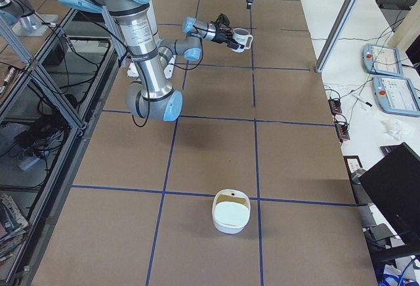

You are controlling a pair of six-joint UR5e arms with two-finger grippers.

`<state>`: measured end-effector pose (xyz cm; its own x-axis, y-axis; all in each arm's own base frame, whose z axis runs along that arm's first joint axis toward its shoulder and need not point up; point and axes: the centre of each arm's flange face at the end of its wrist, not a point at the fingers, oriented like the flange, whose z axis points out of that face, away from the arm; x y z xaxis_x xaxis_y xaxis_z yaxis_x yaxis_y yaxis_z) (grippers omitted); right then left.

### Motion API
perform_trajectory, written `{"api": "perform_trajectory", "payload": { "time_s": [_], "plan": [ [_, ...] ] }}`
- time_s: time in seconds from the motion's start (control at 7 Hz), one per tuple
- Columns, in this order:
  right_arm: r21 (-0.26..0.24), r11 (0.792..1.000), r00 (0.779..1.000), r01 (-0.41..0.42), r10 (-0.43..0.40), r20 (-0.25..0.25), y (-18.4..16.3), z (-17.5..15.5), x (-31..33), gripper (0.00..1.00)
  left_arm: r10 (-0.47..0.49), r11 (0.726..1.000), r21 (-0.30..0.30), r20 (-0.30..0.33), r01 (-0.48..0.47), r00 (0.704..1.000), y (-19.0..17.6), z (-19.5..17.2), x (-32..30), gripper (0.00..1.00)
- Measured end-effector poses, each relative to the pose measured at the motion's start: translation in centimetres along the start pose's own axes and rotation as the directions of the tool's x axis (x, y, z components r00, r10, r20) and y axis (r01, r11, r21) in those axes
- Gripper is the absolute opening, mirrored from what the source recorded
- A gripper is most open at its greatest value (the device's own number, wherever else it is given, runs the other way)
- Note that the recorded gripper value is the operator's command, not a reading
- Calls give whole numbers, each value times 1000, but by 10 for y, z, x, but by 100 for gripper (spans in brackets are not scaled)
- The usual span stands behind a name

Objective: Left arm hands cup to right arm to dump lemon

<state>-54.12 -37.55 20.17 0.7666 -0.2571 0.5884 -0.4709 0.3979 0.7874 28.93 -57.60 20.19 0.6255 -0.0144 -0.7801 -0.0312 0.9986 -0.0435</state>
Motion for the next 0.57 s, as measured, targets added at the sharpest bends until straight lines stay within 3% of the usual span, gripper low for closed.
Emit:
{"api": "perform_trajectory", "payload": {
  "time_s": [0.29, 0.57],
  "plan": [
    [-12, 999, 999, -42, 42, -34, 17, -7, 51, 6, 8, 1000, 8, 43, -8, 999, -8, 0, -69, 100],
    [-21, 995, 993, -93, 91, -76, 31, -44, 136, 5, 58, 998, 21, 73, -59, 996, -13, -11, -128, 100]
  ]
}}
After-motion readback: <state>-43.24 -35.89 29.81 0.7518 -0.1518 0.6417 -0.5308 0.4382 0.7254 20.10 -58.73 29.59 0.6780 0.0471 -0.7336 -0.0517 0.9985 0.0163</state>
